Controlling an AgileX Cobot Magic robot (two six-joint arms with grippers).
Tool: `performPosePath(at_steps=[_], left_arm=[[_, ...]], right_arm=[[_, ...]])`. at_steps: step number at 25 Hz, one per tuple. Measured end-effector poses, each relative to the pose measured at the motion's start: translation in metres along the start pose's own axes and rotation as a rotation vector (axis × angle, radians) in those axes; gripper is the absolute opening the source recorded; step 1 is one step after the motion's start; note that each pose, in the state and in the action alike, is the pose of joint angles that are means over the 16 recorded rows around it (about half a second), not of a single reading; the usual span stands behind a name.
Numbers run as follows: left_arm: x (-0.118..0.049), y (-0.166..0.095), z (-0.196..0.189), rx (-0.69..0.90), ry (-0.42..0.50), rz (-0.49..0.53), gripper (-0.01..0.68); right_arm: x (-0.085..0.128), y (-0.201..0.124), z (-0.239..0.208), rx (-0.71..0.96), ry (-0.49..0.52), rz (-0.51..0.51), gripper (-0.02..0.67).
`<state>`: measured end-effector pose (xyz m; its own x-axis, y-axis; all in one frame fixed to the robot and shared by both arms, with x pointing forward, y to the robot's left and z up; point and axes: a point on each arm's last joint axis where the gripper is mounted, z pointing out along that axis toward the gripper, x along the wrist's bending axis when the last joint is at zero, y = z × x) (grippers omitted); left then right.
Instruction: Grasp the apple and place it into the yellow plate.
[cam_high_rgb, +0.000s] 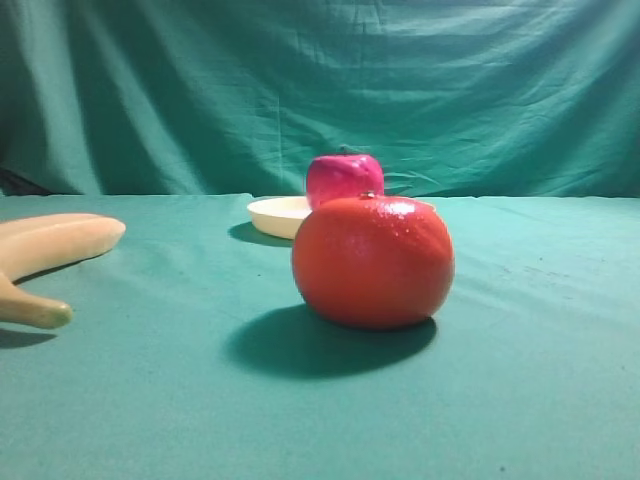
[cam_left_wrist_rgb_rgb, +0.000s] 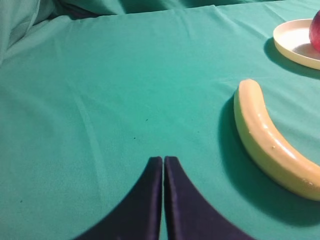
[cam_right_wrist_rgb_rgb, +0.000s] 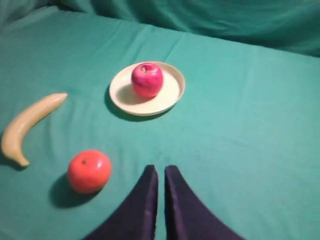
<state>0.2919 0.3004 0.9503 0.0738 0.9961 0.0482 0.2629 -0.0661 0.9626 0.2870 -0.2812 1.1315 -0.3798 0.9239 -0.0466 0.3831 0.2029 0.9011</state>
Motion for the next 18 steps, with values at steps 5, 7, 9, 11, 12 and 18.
performPosePath(at_steps=[5,7,9,11,12,18], left_arm=[[0.0,0.0,0.0,0.0,0.0,0.0,0.0],[0.0,0.0,0.0,0.0,0.0,0.0,0.0],[0.0,0.0,0.0,0.0,0.0,0.0,0.0],[0.0,0.0,0.0,0.0,0.0,0.0,0.0],[0.0,0.0,0.0,0.0,0.0,0.0,0.0],[0.0,0.0,0.0,0.0,0.0,0.0,0.0]], right_arm=[[-0.006,-0.039,0.024,-0.088,-0.128,-0.014,0.0],[-0.008,-0.057,0.034,-0.123,-0.175,-0.01,0.0],[-0.009,-0.076,0.043,-0.156,-0.219,-0.001,0.0],[-0.01,-0.095,0.051,-0.182,-0.259,0.013,0.0],[-0.01,-0.104,0.054,-0.193,-0.276,0.021,0.0],[-0.01,-0.145,0.07,-0.211,-0.331,0.066,0.0]])
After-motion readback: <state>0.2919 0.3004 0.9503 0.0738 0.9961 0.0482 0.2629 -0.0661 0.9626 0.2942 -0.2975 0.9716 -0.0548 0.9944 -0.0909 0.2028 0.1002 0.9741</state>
